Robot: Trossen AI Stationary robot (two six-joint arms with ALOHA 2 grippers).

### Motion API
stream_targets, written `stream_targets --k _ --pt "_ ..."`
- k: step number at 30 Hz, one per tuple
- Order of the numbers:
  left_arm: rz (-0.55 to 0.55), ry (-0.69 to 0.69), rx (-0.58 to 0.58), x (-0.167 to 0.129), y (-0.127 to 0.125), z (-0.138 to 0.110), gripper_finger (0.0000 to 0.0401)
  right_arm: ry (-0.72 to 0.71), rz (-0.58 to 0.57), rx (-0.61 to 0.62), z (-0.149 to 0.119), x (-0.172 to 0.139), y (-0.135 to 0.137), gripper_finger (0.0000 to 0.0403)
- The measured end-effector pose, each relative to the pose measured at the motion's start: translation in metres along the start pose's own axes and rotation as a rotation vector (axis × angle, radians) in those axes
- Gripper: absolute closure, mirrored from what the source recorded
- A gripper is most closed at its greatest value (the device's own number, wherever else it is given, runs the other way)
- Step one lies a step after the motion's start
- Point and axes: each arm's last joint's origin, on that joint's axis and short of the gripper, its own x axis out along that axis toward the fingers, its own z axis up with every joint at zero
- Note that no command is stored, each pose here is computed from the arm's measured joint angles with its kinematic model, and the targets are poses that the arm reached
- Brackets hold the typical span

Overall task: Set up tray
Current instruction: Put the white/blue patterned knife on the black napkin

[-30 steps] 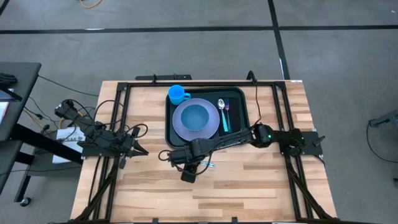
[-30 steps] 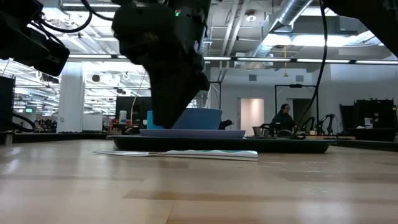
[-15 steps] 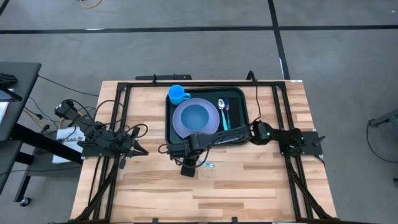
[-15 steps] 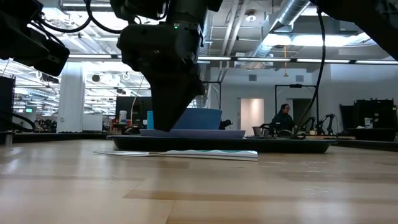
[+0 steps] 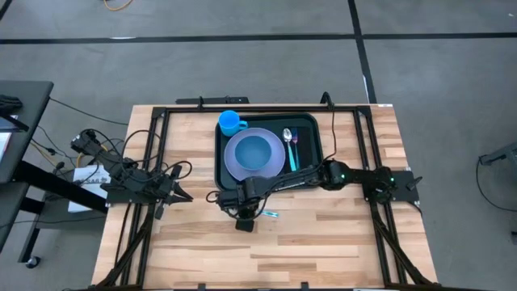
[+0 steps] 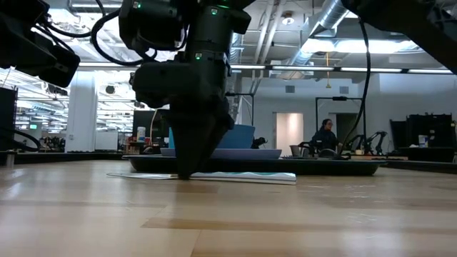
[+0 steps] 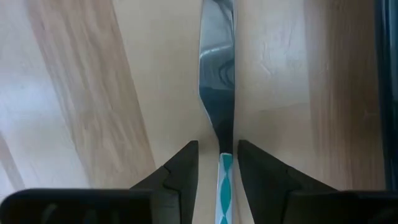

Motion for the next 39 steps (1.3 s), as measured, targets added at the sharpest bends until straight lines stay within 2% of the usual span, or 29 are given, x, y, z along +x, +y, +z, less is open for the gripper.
stream_targets --k 13,27,39 --pt "0.000 0.000 0.000 0.0000 0.0000 0.0000 0.0386 0.006 -0.004 0.004 0.0008 0.0085 -0.0015 0.0300" --pt "0.000 0.000 0.000 0.0000 0.0000 0.0001 0.0386 0.009 0.000 0.028 0.0023 0.0085 -0.0072 0.0394" --pt "0.000 0.000 0.000 -0.0001 0.0000 0.0001 0.0386 0.012 0.015 0.046 0.0024 0.0085 -0.0068 0.0398"
